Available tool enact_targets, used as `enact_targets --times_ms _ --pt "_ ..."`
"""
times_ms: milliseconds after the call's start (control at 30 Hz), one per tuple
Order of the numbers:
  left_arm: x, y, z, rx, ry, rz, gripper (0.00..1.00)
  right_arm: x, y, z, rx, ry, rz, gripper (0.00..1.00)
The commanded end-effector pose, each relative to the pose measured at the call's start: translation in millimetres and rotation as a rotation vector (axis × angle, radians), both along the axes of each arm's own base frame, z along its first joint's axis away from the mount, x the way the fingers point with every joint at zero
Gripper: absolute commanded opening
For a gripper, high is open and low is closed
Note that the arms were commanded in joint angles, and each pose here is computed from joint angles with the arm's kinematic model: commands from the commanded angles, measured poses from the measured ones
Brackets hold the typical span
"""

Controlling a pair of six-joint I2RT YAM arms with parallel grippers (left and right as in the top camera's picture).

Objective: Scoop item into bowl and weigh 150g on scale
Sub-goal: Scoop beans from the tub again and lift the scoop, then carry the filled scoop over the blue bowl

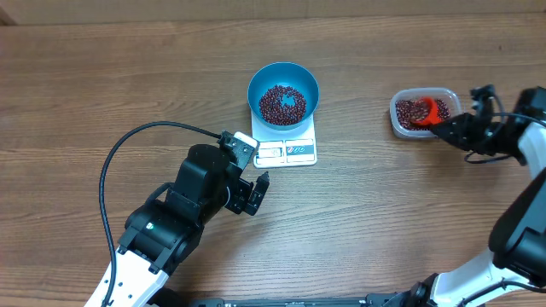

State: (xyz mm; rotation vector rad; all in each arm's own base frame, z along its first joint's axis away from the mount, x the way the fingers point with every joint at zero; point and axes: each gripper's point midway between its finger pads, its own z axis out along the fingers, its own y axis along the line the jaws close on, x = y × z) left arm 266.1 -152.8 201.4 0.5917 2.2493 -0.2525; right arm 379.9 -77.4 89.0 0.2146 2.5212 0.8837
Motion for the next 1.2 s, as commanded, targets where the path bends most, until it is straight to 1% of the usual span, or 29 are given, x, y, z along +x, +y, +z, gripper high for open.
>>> enact_targets --times_ms 0,300,633,833,967,1167 --pt "-2.4 -2.9 -2.9 -0.014 0.016 -0.003 1.0 0.2 -0.4 15.0 0.118 -0.064 -0.014 0.04" --pt "-2.4 -2.9 -2.9 -0.014 0.016 -0.003 0.99 -4.8 -1.1 35.1 0.249 -0.128 -0.023 0.04" --pt "-2.4 -2.9 -2.9 -0.014 0.016 -0.003 1.0 -3.0 9.7 56.8 0.374 -0.194 -0.005 0.04" --pt "-2.4 -2.9 -2.9 -0.014 0.016 -0.003 0.99 -3.3 19.6 78.9 0.5 -0.248 0.012 0.04" --pt "-2.4 -2.9 -2.9 -0.014 0.016 -0.003 1.0 -4.4 28.6 88.3 0.568 -0.25 0.023 0.04" --pt "-2.4 -3.0 -2.9 -0.014 0.016 -0.003 1.0 -4.0 53.9 88.2 0.59 -0.21 0.076 0.04"
